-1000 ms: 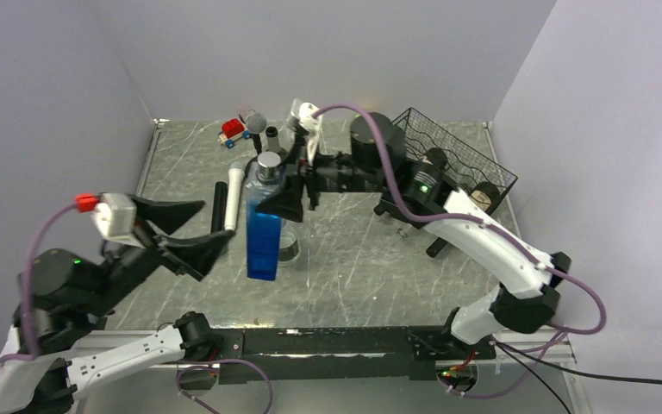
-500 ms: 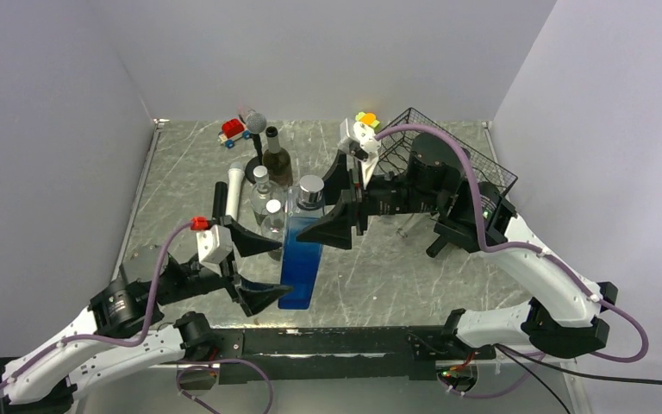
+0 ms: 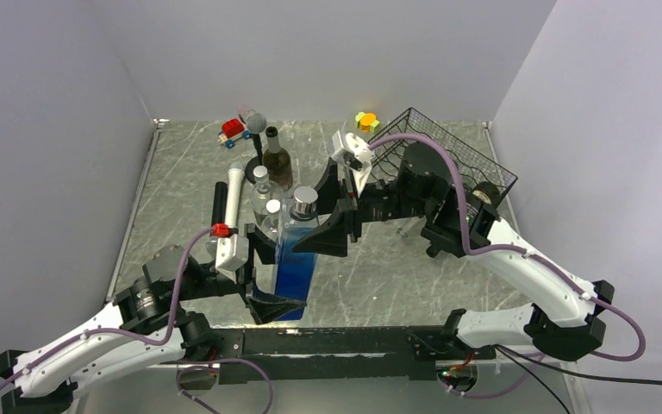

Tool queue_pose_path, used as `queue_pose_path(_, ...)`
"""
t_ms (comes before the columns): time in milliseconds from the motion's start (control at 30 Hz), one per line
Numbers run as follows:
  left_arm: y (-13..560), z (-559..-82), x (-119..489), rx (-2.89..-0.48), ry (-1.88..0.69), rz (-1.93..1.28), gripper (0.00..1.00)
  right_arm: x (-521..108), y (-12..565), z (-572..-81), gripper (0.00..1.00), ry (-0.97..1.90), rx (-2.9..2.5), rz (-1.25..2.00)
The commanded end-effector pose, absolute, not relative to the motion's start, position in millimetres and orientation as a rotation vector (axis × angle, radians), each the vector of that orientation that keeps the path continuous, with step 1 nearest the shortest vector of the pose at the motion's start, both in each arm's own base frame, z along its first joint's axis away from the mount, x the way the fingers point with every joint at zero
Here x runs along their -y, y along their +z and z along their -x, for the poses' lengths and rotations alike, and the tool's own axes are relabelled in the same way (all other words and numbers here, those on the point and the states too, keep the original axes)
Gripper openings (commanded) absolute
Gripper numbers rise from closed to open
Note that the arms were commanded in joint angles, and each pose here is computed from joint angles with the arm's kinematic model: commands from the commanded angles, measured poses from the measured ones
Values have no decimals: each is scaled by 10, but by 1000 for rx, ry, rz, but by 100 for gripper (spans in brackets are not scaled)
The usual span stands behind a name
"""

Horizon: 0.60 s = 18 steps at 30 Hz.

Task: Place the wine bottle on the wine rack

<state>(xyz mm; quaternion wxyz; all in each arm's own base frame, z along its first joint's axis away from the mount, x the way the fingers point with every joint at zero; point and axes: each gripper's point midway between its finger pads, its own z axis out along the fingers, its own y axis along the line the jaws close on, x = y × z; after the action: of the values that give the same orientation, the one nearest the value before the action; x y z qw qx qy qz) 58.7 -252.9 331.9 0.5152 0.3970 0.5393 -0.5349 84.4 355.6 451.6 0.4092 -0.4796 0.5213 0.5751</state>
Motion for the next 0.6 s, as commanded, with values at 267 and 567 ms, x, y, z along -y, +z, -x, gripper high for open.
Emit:
queue_pose_path(267, 3324, -421, 2572, -1230, -1368, -1018, 75, -3096, 5518, -493, 0, 1481, -845, 1093)
queue_pose_path(567, 3307, -608, 2660, -1296, -1285, -1003, 1, -3093, 5407, -507, 0, 1476, -880, 1095)
